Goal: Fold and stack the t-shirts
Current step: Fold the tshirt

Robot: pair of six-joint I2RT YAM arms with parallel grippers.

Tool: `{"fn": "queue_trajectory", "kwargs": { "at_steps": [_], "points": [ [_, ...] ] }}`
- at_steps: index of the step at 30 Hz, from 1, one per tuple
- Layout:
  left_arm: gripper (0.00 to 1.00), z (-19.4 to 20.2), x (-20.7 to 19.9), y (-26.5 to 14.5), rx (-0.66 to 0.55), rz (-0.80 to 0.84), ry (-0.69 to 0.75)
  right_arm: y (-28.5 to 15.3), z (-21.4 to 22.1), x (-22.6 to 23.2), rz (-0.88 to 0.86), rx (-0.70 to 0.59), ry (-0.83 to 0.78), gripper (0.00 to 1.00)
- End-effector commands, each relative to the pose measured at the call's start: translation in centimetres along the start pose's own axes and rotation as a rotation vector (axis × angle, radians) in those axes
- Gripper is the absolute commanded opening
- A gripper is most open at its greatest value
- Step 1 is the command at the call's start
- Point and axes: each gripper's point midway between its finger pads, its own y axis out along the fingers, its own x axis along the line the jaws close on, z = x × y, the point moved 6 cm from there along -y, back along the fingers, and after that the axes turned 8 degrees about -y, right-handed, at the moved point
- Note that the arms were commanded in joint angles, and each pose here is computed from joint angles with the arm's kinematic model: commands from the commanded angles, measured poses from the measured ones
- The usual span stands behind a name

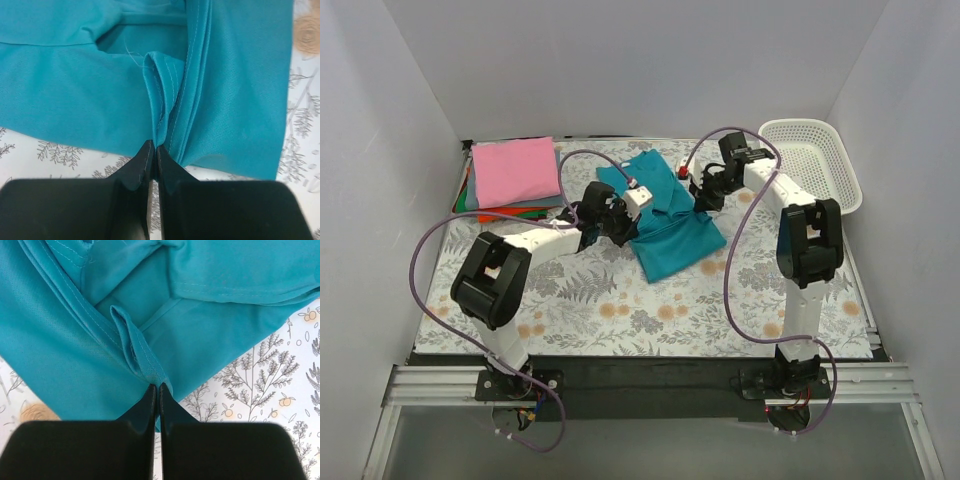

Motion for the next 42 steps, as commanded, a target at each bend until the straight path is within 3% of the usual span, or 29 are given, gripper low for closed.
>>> {"fn": "queue_trajectory", "kwargs": {
  "at_steps": [1, 12, 42],
  "points": [
    [0.0, -1.1, 1.3, 0.5, -0.011, 0.019, 0.004, 0.1, -1.1, -2.0, 0.04, -0.015, 0.022, 0.01],
    [0.0, -3.4, 4.5, 1.1, -0.081, -0.003, -0.042, 1.5, -1.9, -5.7, 0.124, -0.042, 0.043, 0.01],
    [0.0, -3.0, 12.6, 2.9, -0.158, -0.164, -0.28, 6.9, -3.7, -11.7, 0.387, -0.149, 0.156, 0.01]
  ]
}}
